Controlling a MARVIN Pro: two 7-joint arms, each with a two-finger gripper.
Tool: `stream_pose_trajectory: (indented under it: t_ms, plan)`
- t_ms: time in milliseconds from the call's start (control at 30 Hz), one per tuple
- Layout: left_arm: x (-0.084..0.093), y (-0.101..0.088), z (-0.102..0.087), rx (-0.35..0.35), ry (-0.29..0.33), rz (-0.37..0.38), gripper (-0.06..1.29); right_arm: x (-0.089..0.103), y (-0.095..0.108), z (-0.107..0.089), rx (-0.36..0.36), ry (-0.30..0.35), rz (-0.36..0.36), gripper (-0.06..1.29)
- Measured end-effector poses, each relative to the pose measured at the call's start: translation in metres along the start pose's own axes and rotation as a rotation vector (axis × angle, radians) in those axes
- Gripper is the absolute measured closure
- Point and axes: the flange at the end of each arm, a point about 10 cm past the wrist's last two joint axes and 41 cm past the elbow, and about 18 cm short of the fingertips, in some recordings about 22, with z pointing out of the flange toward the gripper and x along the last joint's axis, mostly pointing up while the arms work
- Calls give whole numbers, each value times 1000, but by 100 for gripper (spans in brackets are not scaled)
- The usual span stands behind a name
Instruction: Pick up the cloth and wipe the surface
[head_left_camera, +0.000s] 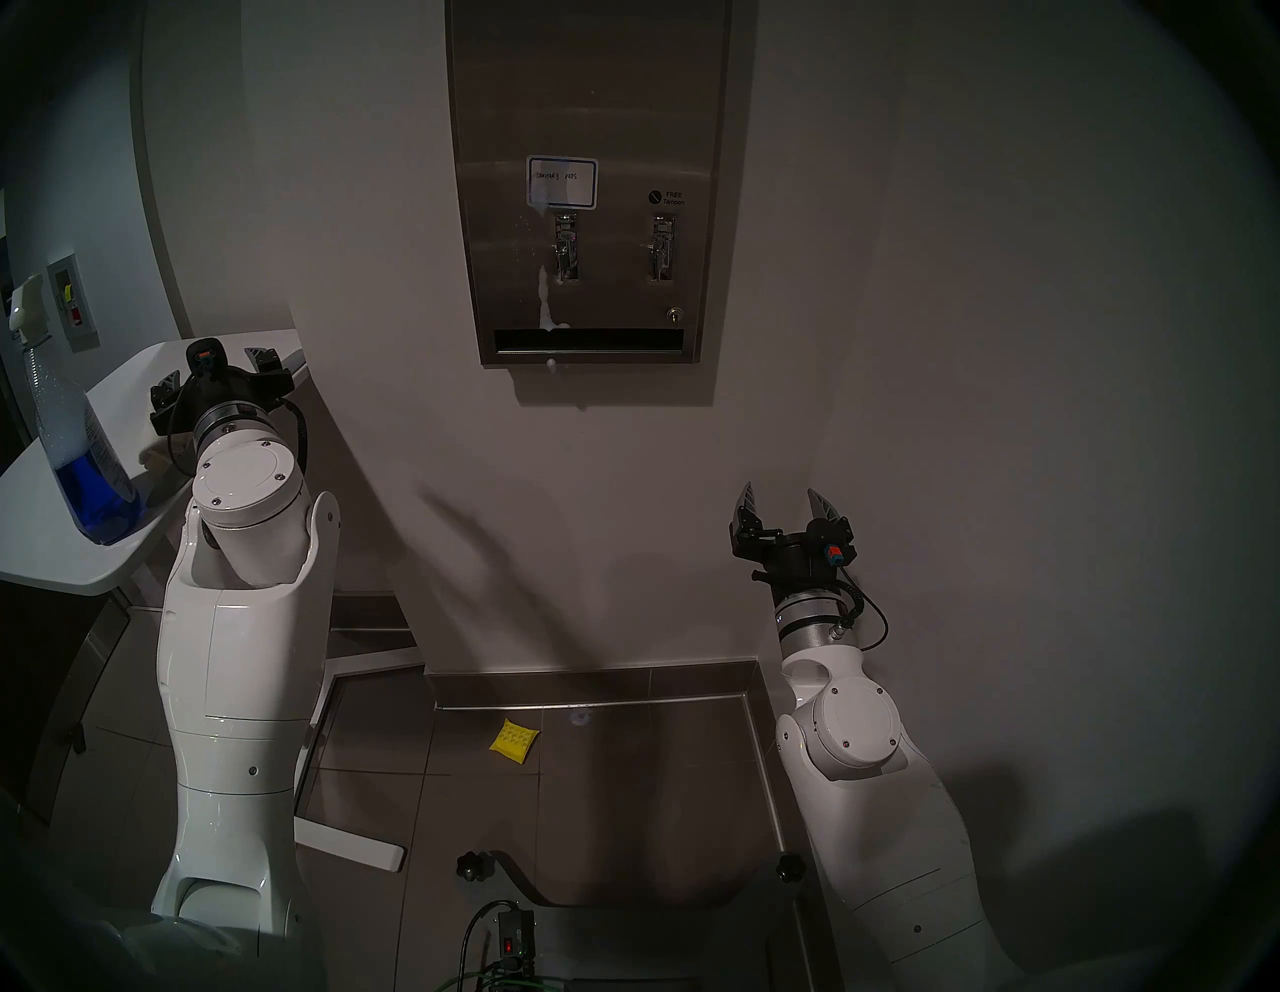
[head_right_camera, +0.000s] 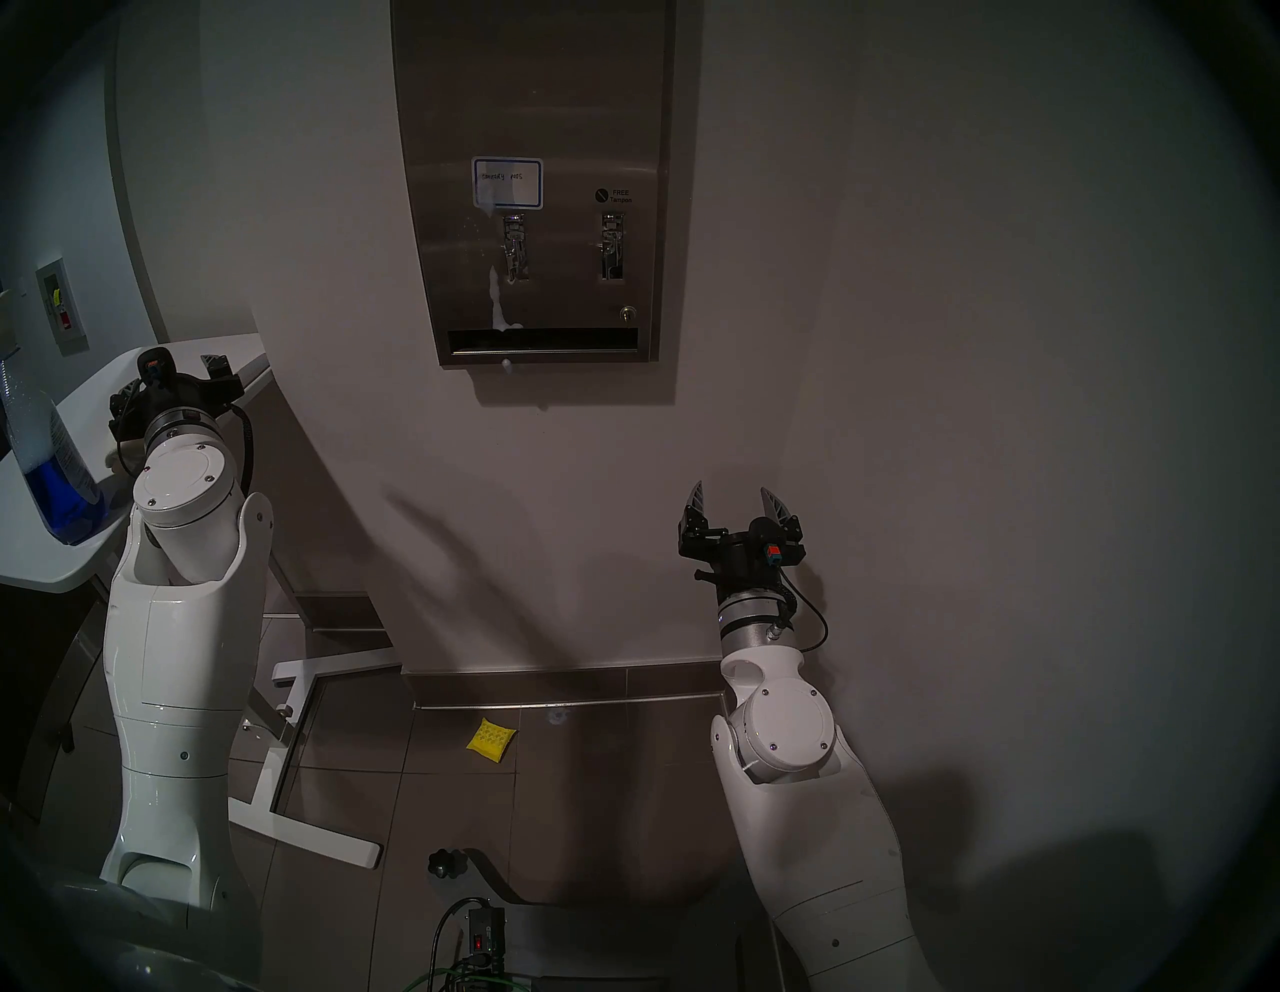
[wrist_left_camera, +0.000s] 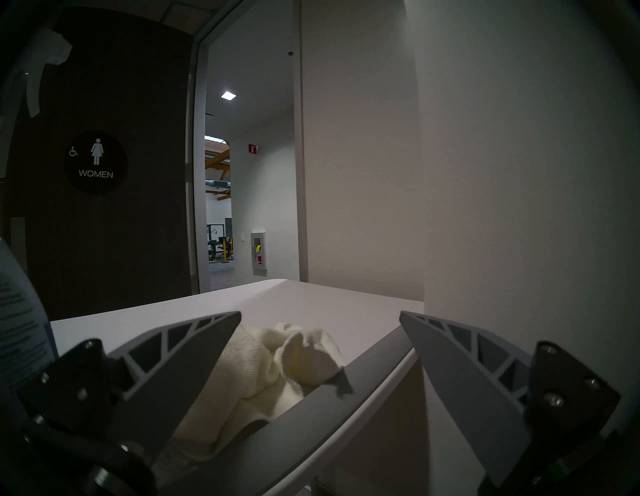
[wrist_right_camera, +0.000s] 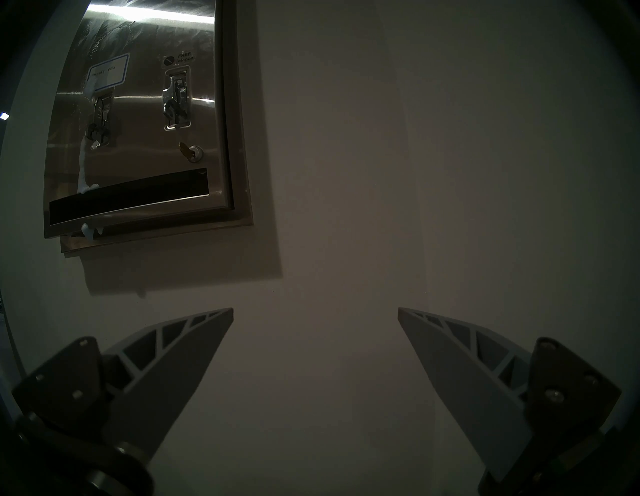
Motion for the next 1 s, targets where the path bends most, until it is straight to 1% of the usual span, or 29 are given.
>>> stream_pose_trajectory:
  t_ms: [167, 367, 633, 767, 1000]
  plan:
    - [-2, -5, 5, 2, -16, -15, 0, 0, 0, 0, 0, 0, 0, -1]
    - [-5, -13, 20, -22, -34, -54, 0, 0, 0, 0, 0, 0, 0, -1]
    - [-22, -18, 41, -76, -82, -86, 0, 0, 0, 0, 0, 0, 0, -1]
    - [-24, -17, 46, -98, -85, -95, 0, 0, 0, 0, 0, -1, 0, -1]
    - [-20, -17, 55, -120, -66, -101, 0, 0, 0, 0, 0, -1, 0, -1]
